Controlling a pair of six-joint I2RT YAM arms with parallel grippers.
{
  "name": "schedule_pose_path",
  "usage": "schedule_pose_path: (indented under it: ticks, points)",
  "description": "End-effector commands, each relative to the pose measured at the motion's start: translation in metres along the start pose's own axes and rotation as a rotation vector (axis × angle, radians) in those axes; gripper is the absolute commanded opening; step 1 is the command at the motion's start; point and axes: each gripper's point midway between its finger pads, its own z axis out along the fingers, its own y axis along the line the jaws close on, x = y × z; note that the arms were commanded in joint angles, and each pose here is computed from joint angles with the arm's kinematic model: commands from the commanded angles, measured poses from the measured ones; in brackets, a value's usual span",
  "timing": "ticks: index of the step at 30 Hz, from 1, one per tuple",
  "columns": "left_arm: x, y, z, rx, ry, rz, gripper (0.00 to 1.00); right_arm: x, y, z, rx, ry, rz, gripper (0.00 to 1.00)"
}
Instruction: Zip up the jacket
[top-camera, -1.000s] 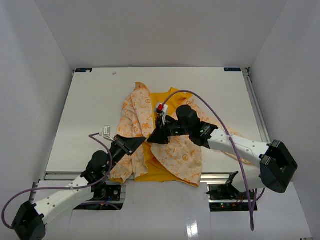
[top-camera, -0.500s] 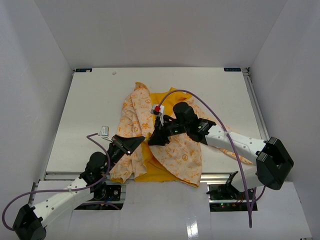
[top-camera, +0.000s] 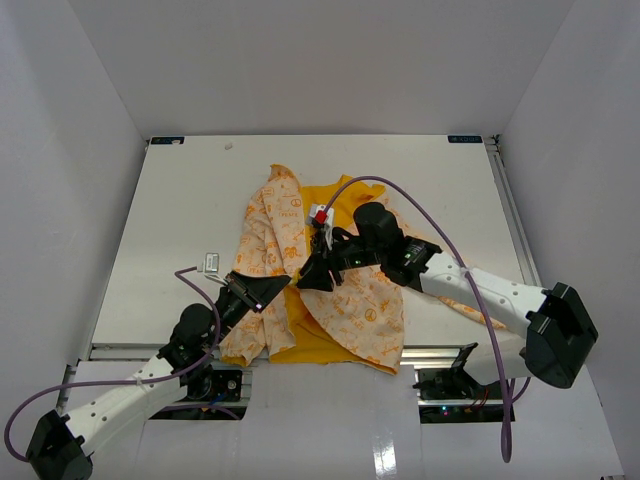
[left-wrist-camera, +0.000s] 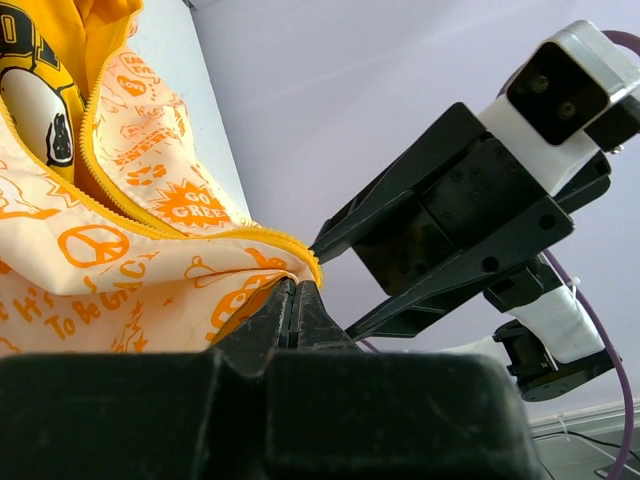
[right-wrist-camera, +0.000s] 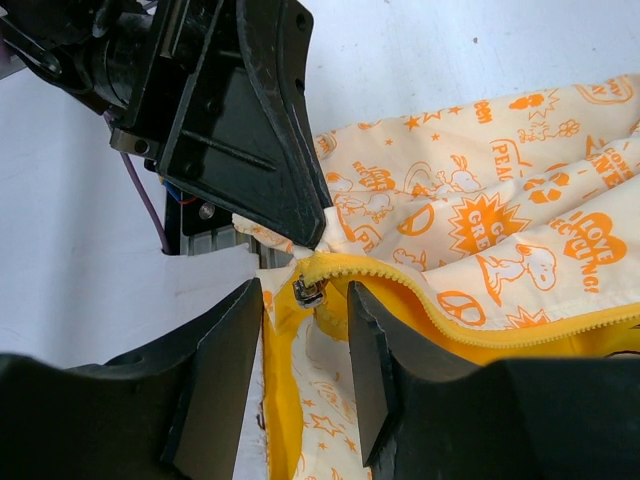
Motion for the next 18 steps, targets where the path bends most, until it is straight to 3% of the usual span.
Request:
schedule_pose_path:
  ticks: [1, 18]
  points:
    - [0.025, 0.077, -0.02, -0.16, 0.054, 0.026, 0.0, -0.023, 0.004, -0.008, 0.007, -0.059, -0.075, 0.46]
    - [0.025, 0.078, -0.02, -0.163, 0.054, 0.03, 0.0, -0.014, 0.001, 0.002, -0.034, -0.011, -0.073, 0.44]
